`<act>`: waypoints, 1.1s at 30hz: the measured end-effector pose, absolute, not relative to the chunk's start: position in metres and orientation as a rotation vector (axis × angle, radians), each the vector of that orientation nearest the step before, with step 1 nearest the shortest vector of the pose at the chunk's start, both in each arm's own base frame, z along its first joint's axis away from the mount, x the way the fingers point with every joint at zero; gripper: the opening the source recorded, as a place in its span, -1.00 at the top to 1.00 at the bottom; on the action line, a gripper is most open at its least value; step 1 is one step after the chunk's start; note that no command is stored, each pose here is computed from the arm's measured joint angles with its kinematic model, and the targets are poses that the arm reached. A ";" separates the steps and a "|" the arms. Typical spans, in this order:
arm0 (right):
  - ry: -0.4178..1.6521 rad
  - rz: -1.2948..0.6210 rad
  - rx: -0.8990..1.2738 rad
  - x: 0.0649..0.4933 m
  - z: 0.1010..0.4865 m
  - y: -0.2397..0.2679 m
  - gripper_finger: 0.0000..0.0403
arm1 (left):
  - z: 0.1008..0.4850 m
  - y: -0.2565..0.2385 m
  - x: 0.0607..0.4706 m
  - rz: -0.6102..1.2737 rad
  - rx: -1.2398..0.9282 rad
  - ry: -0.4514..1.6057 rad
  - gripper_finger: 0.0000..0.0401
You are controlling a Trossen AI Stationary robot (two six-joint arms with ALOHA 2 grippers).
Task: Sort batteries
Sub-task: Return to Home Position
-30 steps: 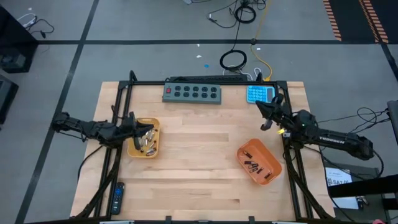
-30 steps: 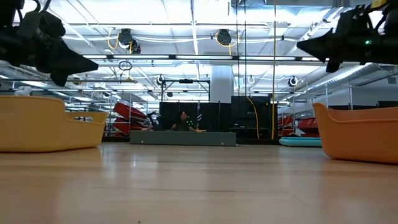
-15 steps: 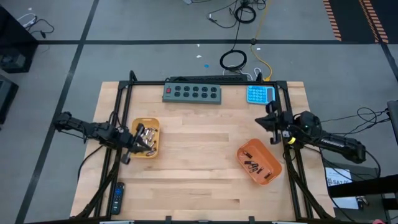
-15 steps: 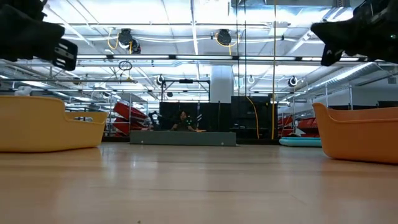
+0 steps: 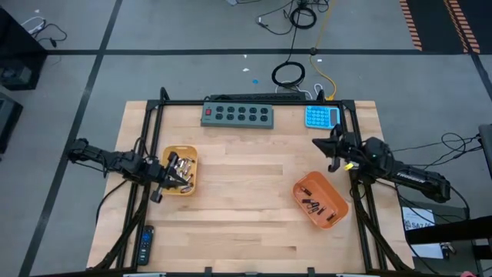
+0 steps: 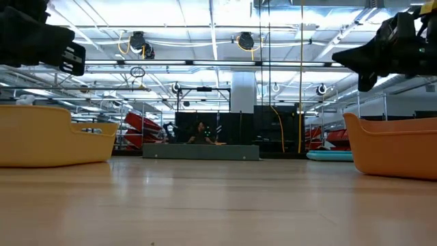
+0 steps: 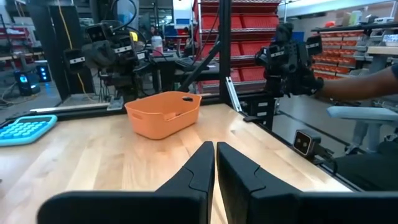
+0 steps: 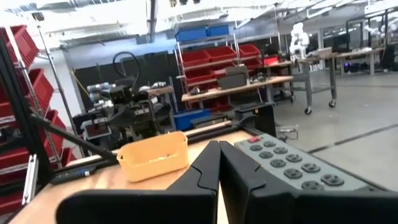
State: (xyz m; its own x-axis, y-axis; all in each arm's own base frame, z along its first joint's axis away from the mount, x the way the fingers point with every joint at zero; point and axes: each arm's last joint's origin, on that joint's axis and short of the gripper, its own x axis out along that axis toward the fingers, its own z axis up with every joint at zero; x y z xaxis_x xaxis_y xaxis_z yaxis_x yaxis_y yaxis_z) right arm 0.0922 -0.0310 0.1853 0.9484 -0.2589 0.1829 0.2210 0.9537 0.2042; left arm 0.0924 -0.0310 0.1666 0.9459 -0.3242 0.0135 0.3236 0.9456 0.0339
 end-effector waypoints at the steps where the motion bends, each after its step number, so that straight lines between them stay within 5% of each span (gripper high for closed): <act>1: -0.201 -0.247 0.185 0.092 0.184 -0.031 1.00 | 0.167 -0.031 0.092 -0.329 0.031 -0.018 0.86; 11: -0.026 -0.269 0.120 0.094 0.169 -0.032 1.00 | 0.168 -0.028 0.093 -0.237 0.063 -0.032 0.85; 33: -0.008 -0.273 0.092 0.095 0.167 -0.032 1.00 | 0.168 -0.028 0.093 -0.235 0.132 -0.042 0.85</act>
